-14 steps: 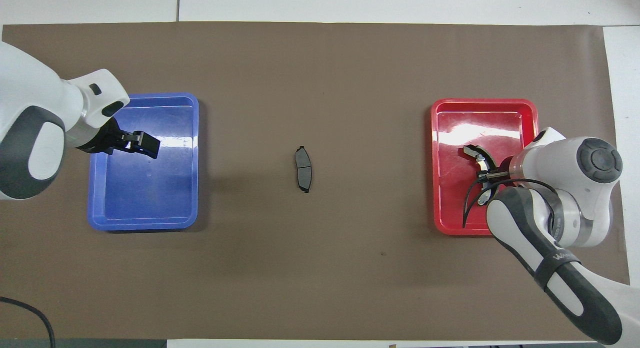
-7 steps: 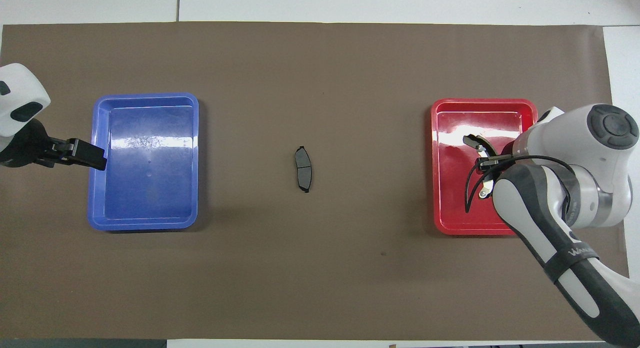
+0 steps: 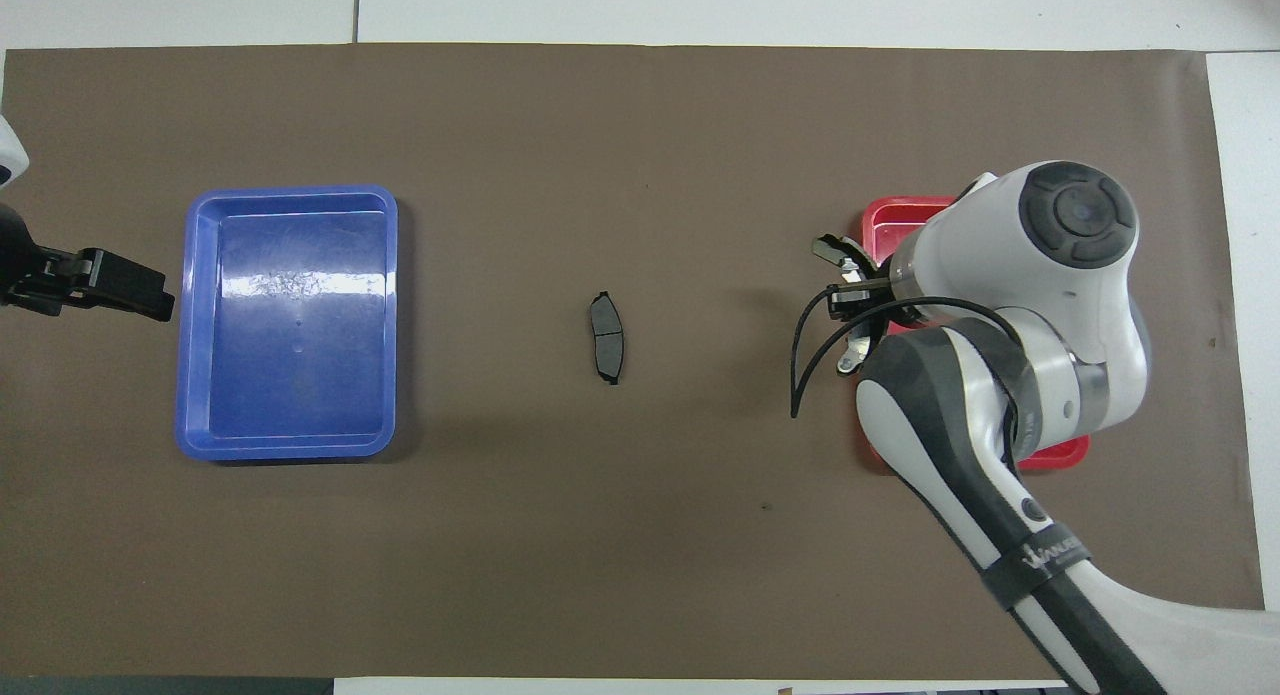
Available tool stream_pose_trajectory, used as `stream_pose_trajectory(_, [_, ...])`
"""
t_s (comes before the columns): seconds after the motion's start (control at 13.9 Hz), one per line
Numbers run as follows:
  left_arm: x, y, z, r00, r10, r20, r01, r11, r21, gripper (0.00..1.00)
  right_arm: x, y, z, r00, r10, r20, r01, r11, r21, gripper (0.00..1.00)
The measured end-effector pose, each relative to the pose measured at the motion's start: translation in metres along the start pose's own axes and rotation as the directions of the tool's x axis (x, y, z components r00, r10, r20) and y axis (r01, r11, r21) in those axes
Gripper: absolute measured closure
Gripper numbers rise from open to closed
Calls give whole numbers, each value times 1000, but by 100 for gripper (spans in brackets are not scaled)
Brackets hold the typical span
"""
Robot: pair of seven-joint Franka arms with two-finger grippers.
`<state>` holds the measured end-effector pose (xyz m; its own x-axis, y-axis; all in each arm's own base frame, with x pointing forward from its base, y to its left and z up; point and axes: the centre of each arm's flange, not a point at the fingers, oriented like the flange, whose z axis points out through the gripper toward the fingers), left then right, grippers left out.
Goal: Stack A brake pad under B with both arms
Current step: 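Lift the curved brake pad from the red tray with the right gripper, then hold the curved pad above the small pad with the right gripper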
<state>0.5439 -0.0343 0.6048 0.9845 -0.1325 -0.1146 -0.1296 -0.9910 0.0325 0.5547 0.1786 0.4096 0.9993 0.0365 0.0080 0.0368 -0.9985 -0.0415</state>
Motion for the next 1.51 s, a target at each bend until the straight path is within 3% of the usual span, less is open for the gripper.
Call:
stream_pose_trajectory(0.29, [-1,-16,8,999,-26,31,27,1000,-6,0,0,-96,7,1000,20,-12,-20,1000,18,57])
stream_pose_trajectory(0.58, [-1,-15,8,999,-26,33,26,1000,-6,0,8,-171,48,998,66,-23,-66,998,14,57])
stream_pose_trajectory(0.94, [-3,-16,2,1000,-26,16,26,1000,0,0,6,-205,86,999,34,-34,-33,999,43,57])
stream_pose_trajectory(1.22, [0,-16,-8,999,-25,-48,26,1000,6,0,2,-214,99,999,22,-29,-20,999,45,57])
stream_pose_trajectory(1.51, [1,-16,-8,998,-25,-54,26,1000,7,0,0,-217,114,1000,10,-23,-9,999,37,57])
